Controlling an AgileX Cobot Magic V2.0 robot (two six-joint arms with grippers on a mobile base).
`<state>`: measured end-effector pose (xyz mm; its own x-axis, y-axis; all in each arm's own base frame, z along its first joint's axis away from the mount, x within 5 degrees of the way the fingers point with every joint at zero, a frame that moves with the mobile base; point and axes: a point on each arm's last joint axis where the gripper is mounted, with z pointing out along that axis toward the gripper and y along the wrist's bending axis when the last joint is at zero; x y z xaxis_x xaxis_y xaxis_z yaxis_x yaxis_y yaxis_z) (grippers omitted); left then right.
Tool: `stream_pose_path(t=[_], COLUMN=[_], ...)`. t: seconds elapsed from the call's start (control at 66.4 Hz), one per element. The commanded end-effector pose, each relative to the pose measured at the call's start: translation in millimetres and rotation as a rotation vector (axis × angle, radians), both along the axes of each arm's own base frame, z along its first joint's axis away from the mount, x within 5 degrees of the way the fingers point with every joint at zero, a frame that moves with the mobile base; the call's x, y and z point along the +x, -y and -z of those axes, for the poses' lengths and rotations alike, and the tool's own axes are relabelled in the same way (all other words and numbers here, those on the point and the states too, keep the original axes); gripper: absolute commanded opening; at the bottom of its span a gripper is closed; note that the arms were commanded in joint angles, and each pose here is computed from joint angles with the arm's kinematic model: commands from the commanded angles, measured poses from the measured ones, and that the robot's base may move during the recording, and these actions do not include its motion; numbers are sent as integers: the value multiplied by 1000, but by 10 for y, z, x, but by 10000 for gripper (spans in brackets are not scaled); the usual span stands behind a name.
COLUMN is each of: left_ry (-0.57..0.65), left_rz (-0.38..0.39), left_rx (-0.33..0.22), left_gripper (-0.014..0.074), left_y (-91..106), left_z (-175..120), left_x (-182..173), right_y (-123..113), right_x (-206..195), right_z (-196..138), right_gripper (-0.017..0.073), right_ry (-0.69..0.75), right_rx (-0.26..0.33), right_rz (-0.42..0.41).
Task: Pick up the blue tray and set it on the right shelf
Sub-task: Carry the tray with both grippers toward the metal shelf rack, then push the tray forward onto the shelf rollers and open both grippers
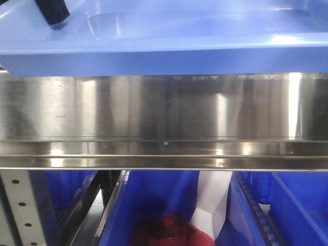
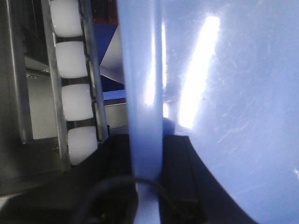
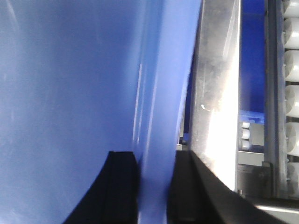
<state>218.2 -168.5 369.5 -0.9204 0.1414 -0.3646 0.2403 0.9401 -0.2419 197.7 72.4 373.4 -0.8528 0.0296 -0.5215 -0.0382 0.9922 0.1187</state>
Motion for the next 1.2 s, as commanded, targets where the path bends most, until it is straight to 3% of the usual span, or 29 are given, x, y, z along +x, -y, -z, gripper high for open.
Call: stream_pose_path(t=[0.0,0.632,0.798,0.964,1.189], left_ry=[-12,-5,62,135,173], left_rz=[26,26,14,-38,-37], left_rx=[60,45,2,-35,-11], left_gripper=[-48,-48,-48,-48,-48], left_y=[-102,-90,-104,-182,-107], left_z=[-110,-120,-251,-465,-490], left_x=[-115,-110,-50,148,638], right_y=[69,69,39,-20,-157], right_x=[-2,-2,26,181,624], right_z=[-154,-154,-263,-500,-598], right_gripper=[63,63,63,63,63], right_ry=[109,109,145,194,192], right_rx=[-42,-44,-51,-37,-62], right_rz=[-12,-15,-73,-72,-70])
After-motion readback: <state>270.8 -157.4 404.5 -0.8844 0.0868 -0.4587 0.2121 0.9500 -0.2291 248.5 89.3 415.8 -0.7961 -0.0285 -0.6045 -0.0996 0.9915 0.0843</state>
